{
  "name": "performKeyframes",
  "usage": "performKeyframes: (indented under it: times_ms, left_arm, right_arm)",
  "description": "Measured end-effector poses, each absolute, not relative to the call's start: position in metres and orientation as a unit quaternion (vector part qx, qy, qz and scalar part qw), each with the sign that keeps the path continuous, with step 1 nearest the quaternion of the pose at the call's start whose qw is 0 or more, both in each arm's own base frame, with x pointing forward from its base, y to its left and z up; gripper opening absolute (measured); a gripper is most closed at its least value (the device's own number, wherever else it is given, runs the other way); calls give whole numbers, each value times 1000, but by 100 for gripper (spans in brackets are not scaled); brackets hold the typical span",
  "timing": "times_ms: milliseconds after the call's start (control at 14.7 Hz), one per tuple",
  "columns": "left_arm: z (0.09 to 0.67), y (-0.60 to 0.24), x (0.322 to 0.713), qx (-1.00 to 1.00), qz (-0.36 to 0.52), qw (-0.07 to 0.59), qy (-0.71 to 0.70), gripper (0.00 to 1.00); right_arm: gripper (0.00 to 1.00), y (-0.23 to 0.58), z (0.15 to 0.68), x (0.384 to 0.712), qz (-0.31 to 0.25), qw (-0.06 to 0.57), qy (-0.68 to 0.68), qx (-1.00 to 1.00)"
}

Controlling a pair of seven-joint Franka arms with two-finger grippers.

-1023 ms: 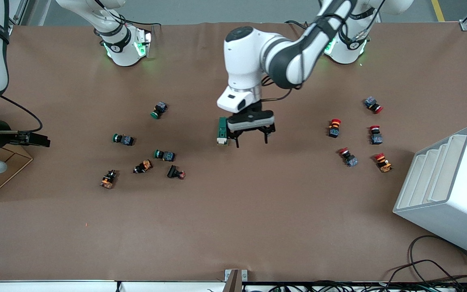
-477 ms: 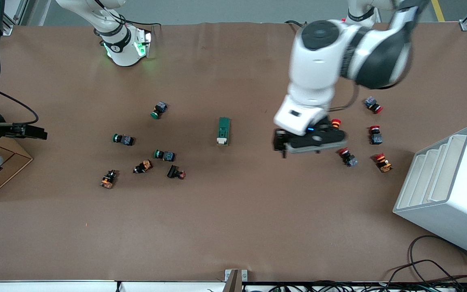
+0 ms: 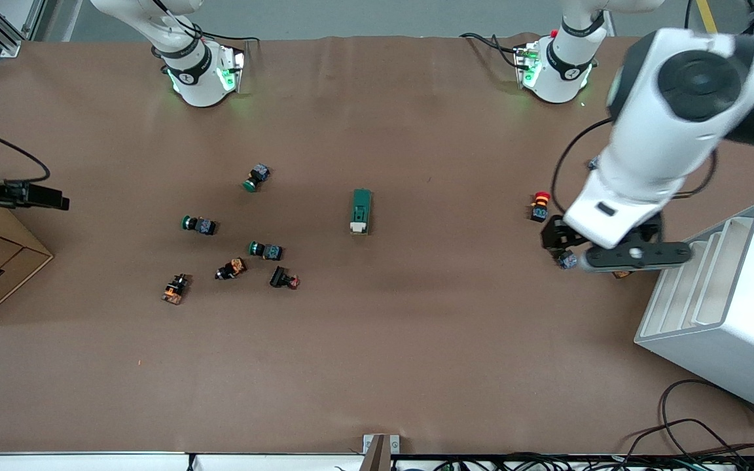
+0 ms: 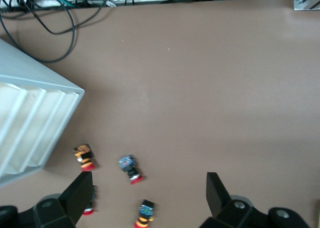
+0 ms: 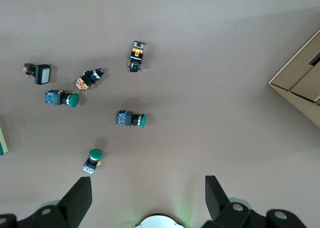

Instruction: Close load switch with both arms

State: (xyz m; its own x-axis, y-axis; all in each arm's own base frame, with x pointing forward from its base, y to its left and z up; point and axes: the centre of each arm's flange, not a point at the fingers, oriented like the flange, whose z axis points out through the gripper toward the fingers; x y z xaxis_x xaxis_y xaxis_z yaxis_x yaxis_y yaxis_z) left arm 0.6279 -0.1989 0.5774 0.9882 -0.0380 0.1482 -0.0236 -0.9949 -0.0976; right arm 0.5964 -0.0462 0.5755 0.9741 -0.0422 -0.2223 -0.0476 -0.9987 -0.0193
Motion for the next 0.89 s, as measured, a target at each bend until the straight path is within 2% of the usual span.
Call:
performKeyframes:
  times_ms: [409, 614, 886]
  left_arm:
    - [654, -82, 592, -998, -43, 29, 38, 100]
    - [663, -32, 571, -999, -20, 10, 38, 100]
    - [664, -22, 547, -999, -2, 6, 32, 100]
  right_arm:
    - [100, -40, 607, 560, 87, 18, 14, -996]
    - [100, -36, 619, 538, 76, 21, 10, -997]
    - [100, -38, 639, 515, 65, 23, 12, -998]
